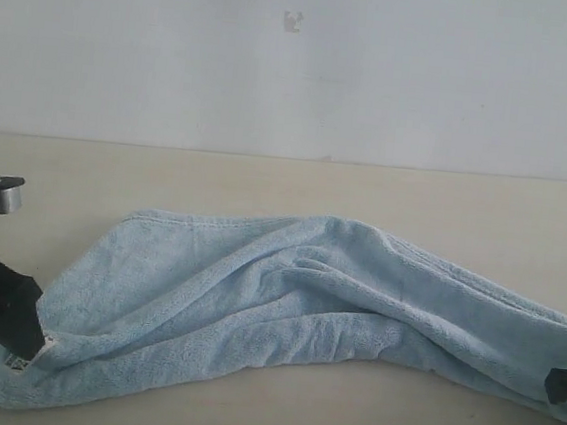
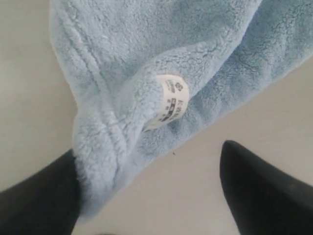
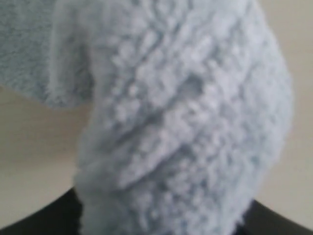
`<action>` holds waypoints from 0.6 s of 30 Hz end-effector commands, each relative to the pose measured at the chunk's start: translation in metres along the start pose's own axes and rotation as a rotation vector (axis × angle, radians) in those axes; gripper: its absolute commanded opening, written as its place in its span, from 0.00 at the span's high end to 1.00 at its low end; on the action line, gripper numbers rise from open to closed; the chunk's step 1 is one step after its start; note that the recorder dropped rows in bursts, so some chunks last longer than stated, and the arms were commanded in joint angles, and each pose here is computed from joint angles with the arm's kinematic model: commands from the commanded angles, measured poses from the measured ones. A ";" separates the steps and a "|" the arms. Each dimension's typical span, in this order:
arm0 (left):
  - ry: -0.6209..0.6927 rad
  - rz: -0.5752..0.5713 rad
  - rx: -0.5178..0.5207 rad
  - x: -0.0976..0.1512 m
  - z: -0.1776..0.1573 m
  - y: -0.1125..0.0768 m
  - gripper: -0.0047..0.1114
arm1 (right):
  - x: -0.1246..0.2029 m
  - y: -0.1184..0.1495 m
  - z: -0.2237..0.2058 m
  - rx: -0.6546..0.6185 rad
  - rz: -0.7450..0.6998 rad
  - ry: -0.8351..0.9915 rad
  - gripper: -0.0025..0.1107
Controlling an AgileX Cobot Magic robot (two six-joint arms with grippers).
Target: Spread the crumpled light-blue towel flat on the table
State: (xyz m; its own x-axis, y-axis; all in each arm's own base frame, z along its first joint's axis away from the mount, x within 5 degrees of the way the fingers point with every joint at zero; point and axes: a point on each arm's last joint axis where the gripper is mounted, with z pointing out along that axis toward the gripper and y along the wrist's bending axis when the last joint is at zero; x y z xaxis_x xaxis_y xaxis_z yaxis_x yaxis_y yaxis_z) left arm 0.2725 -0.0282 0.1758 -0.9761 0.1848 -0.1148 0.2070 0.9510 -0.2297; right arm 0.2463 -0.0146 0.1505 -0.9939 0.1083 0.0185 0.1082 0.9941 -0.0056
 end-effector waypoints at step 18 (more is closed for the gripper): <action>-0.483 -0.046 -0.025 -0.100 -0.010 0.013 0.35 | -0.057 -0.004 -0.071 -0.020 0.061 -0.448 0.56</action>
State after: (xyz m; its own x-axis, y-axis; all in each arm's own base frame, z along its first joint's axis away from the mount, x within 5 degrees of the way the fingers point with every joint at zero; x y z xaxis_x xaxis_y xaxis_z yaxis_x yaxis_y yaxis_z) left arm 0.3551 -0.0254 0.2019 -0.8207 0.0212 -0.5709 0.1357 0.9779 -0.1588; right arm 0.2892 -0.0178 0.2239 -0.9121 0.1461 -0.3829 0.1462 0.9888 0.0292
